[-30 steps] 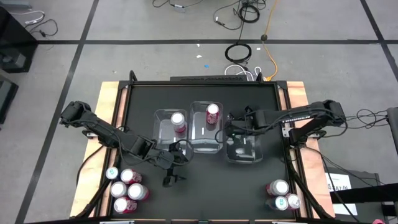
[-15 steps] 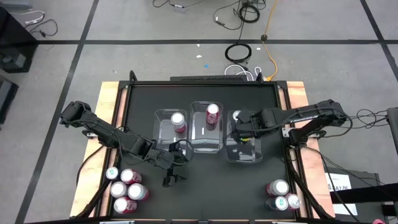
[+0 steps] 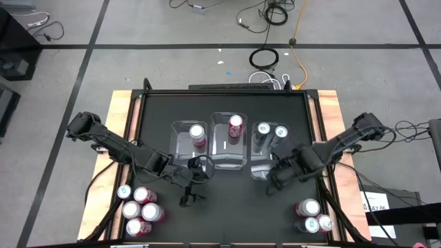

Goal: Sort soda cans
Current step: Put the top right white orange soda can into the middle left transparent bin

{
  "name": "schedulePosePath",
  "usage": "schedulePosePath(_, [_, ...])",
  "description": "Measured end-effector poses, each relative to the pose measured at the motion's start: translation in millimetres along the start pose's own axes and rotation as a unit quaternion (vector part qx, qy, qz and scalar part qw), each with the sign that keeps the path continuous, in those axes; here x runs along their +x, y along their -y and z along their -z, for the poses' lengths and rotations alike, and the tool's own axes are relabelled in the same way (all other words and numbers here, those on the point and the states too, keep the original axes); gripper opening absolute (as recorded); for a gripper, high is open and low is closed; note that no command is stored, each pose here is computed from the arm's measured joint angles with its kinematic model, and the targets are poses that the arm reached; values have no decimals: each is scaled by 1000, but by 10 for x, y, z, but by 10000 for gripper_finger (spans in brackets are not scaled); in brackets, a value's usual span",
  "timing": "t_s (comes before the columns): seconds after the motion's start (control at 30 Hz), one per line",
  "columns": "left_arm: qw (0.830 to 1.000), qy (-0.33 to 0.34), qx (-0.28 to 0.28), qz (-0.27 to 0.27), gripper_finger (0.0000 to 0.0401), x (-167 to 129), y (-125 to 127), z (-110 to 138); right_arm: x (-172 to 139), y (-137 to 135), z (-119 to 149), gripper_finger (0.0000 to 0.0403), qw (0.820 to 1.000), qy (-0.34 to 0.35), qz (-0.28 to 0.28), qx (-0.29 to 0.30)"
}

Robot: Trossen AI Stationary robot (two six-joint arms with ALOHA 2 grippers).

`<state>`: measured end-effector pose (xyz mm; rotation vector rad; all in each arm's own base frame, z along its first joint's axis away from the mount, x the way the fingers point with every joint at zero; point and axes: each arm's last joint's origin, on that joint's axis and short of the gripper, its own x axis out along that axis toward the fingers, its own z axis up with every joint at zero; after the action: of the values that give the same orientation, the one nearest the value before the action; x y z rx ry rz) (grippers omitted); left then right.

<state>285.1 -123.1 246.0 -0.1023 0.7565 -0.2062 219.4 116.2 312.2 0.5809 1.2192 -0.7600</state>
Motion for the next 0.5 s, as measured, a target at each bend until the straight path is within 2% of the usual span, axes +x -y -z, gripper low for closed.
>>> schedulePosePath(0.27, [1000, 8, 9, -18, 386, 9, -152, -53, -96, -50, 385, 325, 998, -54, -22, 24])
schedulePosePath(0.5, [1000, 6, 0, -12, 386, 12, -232, -74, -158, -27, 632, 325, 993, -103, -11, 64])
